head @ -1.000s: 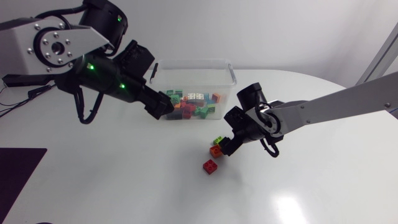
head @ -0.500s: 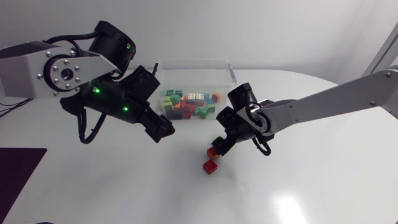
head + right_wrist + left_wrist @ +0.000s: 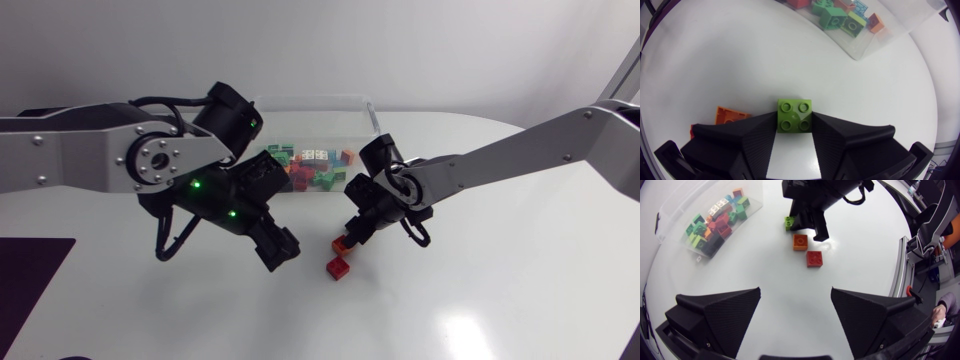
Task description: Place the duplo bricks in the container
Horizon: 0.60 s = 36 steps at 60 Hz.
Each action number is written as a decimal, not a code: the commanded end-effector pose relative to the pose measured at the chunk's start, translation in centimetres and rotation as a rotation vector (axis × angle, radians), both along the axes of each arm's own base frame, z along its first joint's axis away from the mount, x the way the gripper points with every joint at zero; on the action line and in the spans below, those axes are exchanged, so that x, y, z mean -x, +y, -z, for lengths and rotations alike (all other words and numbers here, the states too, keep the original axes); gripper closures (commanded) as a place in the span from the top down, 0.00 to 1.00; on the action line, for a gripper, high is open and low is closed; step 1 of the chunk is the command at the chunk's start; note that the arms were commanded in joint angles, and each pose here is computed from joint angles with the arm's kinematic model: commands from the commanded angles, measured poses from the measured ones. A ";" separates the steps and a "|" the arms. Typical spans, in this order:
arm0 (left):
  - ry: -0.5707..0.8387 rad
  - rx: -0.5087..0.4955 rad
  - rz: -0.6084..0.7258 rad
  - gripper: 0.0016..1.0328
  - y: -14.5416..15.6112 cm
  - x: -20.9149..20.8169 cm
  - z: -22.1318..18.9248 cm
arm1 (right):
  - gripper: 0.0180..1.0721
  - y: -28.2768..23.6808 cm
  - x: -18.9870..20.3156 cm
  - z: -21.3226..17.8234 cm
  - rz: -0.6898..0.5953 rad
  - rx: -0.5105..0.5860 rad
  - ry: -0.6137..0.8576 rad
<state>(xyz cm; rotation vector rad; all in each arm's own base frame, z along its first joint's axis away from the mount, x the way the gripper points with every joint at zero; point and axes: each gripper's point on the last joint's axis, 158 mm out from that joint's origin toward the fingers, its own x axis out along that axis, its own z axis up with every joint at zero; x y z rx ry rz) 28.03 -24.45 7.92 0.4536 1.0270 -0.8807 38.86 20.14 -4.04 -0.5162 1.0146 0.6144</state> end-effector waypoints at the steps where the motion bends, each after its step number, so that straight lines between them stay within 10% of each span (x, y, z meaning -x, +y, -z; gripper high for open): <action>1: 0.077 -0.034 0.044 0.94 -0.5 1.6 2.7 | 0.32 -1.8 0.1 -0.4 0.053 -0.007 0.025; 36: 0.141 -0.056 0.142 0.94 -8.0 2.4 8.6 | 0.32 -7.9 0.1 -14.4 0.174 -0.198 -0.174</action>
